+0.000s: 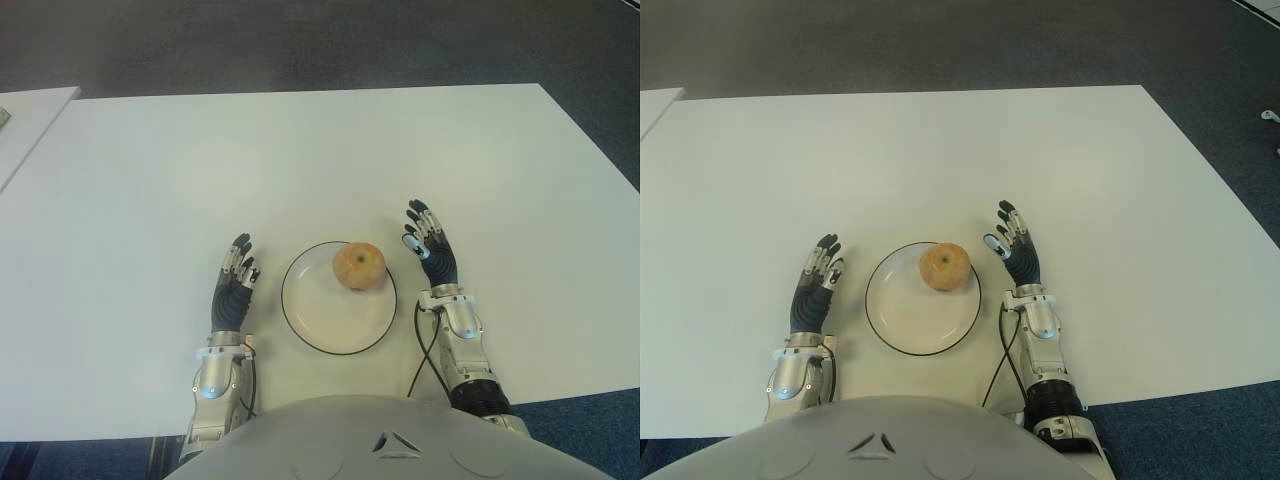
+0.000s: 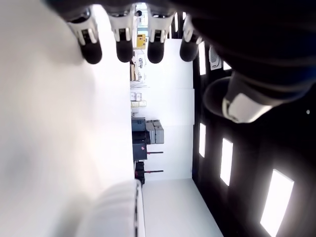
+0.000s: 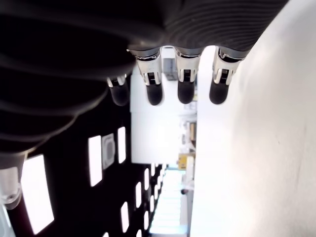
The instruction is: Put the apples into the plate.
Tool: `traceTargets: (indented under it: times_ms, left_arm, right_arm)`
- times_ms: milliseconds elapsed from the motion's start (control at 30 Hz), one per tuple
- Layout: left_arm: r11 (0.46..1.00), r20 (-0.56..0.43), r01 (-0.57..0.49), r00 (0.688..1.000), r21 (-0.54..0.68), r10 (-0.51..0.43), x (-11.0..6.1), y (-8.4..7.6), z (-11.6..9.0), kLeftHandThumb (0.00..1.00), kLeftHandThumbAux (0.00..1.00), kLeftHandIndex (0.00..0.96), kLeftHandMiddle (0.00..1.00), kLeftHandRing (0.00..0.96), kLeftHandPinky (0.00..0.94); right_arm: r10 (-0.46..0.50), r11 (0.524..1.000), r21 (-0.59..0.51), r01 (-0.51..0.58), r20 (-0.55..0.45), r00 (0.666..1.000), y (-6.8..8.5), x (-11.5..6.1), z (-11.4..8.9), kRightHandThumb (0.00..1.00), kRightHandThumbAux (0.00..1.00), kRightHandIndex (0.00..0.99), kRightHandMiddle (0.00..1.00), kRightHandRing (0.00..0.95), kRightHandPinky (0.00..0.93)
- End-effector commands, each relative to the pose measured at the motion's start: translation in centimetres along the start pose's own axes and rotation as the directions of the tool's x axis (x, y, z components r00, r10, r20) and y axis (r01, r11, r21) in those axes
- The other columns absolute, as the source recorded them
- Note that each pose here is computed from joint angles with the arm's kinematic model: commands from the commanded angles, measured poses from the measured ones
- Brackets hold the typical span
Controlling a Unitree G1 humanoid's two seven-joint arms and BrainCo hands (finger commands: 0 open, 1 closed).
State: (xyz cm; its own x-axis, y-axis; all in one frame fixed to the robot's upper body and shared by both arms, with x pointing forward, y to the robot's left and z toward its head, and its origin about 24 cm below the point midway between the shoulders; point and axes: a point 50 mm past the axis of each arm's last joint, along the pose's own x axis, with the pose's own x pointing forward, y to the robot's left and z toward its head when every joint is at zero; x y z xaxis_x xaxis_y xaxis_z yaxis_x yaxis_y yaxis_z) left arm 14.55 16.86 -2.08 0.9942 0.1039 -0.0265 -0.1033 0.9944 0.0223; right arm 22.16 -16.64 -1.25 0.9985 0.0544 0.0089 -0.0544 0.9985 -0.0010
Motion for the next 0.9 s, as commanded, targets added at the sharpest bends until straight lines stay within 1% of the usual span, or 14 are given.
traceTargets:
  times_ms: [33,200,333,900]
  left_arm:
    - [1.0,-0.104,-0.006,0.995,0.004,0.006,0.06,0.6,-1.51,0.053,0.519,0.0,0.0,0.0,0.0]
    - [1.0,-0.113,-0.004,0.994,0.007,0.005,0.34,0.61,-1.65,0.06,0.538,0.0,0.0,0.0,0.0]
    - [1.0,-0.106,0.003,0.994,0.01,-0.002,0.59,0.4,-1.33,0.065,0.54,0.0,0.0,0.0,0.0]
    - [1.0,-0.108,0.005,0.994,-0.019,-0.007,0.31,0.56,-1.14,0.057,0.554,0.0,0.0,0.0,0.0]
  right_arm:
    - [-0.049,0.997,0.048,0.061,-0.226,0.973,-0.25,-1.67,-1.79,0.066,0.488,0.0,0.0,0.0,0.0]
    - [-0.065,0.997,0.032,0.075,-0.257,0.964,-0.2,-1.7,-1.5,0.064,0.495,0.0,0.0,0.0,0.0]
    - [-0.07,0.997,0.026,0.08,-0.271,0.96,-0.11,-1.64,-1.09,0.065,0.496,0.0,0.0,0.0,0.0]
    - [-0.083,0.995,0.028,0.095,-0.292,0.953,0.0,-1.86,-1.09,0.072,0.491,0.0,0.0,0.0,0.0]
